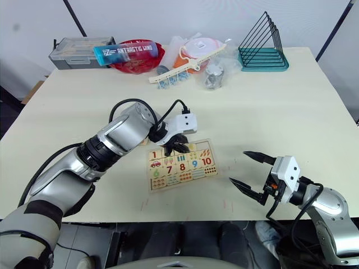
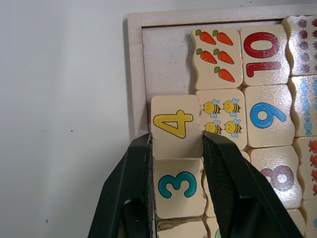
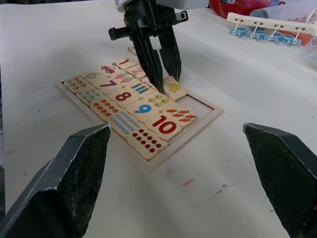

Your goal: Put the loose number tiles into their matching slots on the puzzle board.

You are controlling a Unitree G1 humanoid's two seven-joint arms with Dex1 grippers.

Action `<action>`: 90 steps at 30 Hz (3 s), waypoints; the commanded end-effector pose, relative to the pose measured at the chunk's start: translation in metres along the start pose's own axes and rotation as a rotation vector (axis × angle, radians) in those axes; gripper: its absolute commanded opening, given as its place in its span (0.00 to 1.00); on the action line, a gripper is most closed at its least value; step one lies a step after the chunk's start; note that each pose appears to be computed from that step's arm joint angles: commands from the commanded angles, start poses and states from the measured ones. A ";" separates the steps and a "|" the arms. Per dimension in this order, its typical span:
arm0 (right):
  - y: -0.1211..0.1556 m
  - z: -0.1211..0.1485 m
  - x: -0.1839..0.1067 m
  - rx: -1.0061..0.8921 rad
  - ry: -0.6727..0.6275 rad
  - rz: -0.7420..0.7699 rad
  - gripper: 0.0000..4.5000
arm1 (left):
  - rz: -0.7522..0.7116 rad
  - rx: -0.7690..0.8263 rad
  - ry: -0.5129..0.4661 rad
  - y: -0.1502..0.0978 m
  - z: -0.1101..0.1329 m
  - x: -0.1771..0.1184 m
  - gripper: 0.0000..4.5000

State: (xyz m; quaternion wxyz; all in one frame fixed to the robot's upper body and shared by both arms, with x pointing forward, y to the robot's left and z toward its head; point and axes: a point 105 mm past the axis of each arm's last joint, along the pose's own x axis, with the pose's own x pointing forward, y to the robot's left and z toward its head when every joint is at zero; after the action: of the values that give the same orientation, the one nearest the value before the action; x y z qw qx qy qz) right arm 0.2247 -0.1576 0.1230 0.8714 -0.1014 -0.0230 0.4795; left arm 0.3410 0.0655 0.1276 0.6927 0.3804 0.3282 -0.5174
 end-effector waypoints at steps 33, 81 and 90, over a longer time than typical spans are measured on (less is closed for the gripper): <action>-0.001 0.009 0.000 -0.043 -0.024 -0.010 1.00 | -0.031 0.056 -0.139 0.000 0.030 -0.042 0.97; -0.003 0.003 -0.017 -0.022 -0.001 -0.044 1.00 | -0.035 -0.092 -0.488 -0.001 -0.044 0.000 0.01; -0.002 0.003 -0.018 -0.020 0.001 -0.051 1.00 | -0.059 -0.082 -0.489 -0.006 -0.040 0.006 0.01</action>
State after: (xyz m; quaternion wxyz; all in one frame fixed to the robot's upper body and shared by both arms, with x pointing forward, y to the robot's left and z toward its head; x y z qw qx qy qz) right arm 0.2177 -0.1733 0.1129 0.8846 -0.0934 -0.0028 0.4569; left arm 0.3348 0.0998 0.1003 0.7578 0.1949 0.1837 -0.5950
